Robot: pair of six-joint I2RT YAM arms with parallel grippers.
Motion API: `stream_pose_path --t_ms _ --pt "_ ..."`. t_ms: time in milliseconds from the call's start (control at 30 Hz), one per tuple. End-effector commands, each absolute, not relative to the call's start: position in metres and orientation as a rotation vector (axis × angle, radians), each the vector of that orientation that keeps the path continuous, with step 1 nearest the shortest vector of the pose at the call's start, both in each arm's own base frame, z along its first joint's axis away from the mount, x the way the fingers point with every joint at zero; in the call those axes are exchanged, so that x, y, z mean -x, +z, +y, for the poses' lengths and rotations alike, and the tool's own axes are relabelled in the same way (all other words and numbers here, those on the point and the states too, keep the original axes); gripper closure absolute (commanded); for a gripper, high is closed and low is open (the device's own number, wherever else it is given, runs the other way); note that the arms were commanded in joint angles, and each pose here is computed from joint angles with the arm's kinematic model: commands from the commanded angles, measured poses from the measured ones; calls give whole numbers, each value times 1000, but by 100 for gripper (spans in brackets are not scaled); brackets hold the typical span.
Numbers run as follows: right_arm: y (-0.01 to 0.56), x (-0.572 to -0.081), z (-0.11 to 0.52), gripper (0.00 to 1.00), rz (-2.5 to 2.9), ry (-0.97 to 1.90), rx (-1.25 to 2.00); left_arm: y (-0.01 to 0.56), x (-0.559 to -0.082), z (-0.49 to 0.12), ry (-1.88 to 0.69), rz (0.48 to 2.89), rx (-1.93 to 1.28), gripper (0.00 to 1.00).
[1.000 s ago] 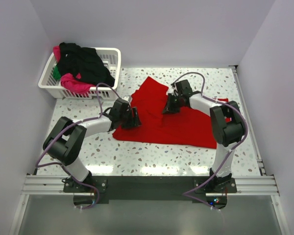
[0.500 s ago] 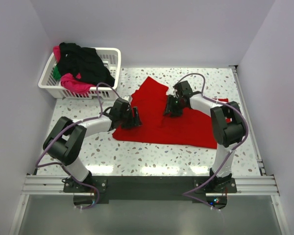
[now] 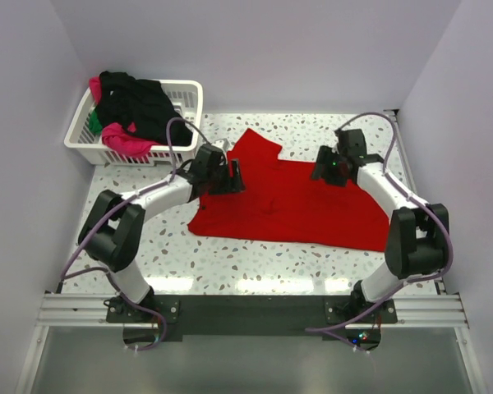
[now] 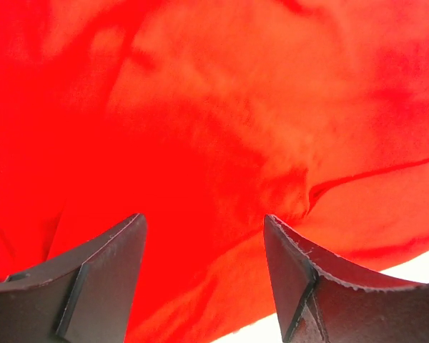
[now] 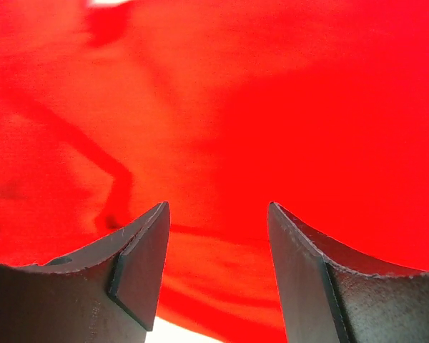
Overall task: Fold and stack the t-shirts
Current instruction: Fold the tshirt
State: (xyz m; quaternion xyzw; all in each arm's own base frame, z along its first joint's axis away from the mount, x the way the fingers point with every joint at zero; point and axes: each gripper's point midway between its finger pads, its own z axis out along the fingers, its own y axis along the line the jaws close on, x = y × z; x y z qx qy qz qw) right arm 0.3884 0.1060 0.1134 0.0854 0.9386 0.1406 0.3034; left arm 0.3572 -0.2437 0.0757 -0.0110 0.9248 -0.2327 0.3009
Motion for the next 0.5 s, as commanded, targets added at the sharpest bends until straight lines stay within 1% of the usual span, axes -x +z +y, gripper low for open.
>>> stream_pose_path --t_ms 0,200,333,467 --pt "83 -371 74 39 2566 304 -298 74 -372 -258 -632 2441 -87 28" --pt "53 -347 62 39 2675 230 -363 48 -362 -248 -577 2493 -140 27" --pt "34 -324 56 40 2749 178 -432 24 -337 -237 -573 2558 -152 26" --pt "22 -301 52 40 2812 145 -465 14 -318 -231 -582 2598 -143 26"
